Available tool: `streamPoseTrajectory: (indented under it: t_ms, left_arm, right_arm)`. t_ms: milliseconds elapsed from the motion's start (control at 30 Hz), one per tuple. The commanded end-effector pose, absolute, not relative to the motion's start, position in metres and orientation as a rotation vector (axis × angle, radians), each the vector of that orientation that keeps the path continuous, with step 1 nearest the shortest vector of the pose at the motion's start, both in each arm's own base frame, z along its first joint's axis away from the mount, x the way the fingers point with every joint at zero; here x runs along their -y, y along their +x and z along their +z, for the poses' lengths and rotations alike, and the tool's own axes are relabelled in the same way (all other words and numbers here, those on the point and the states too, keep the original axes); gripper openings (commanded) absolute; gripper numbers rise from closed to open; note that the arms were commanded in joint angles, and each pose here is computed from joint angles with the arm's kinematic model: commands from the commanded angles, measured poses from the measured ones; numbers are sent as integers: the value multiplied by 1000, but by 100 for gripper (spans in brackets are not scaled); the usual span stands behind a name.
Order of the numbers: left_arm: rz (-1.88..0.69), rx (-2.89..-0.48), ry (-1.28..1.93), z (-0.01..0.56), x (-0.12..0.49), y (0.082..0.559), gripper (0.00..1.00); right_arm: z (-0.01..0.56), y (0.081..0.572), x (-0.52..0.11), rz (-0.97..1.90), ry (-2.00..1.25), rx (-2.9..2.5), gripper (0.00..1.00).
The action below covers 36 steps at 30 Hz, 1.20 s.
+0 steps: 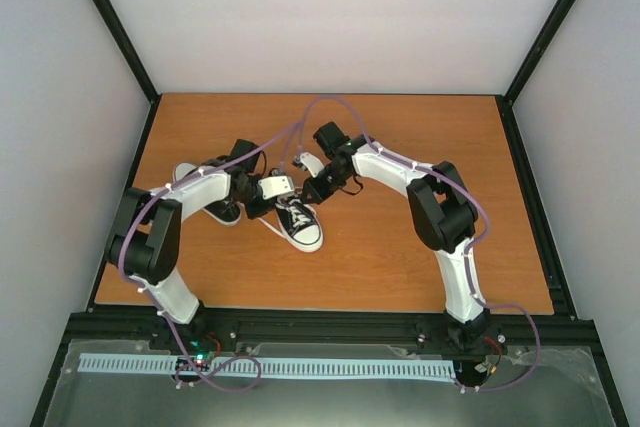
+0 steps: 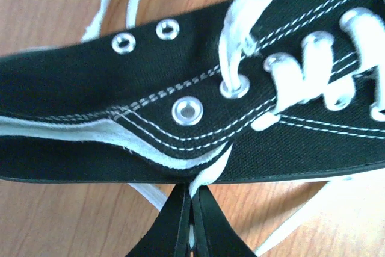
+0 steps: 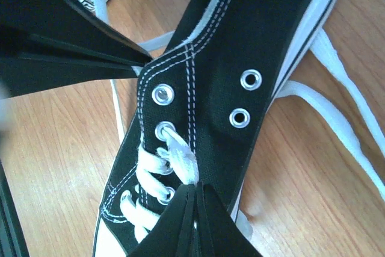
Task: Tie the shoes
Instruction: Adjust the shoe at the center of the board, then pick up the shoelace from the shoe.
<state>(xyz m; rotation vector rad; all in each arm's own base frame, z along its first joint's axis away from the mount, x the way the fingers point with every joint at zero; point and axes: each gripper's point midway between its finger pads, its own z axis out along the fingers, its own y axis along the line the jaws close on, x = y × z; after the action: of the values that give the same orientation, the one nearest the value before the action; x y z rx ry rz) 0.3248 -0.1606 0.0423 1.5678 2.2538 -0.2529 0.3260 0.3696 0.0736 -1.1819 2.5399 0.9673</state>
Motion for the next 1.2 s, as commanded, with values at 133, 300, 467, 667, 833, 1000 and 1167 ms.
streamPoseTrajectory:
  t_ms: [133,300,467,667,833,1000,1167]
  left_arm:
    - [-427,-2151,1437,107,186,327,1]
    - [-511,-2114,1384,136,197,324,1]
    - [-634,-2053,1325,183,213,322,1]
    - [-744,-1986,1323,244,226,313,1]
    - [-758,-1975,1319,282,230,305,1]
    - [-853,-1926,1321,324,235,281,1]
    - [-857,-2001,1298,291,234,284,1]
  right_arm:
    - [117,338,-344,879,-1145,-2460,3]
    - [149,332,-325,793,-1150,-2402,3]
    - [178,318,-303,709,-1109,-2379,3]
    - [245,305,-282,638,-1056,-2280,3]
    - [297,294,-270,596,-1037,-2197,3]
    - [325,278,-265,617,-1054,-2127,4]
    - [261,279,-257,546,-1098,-2238,18]
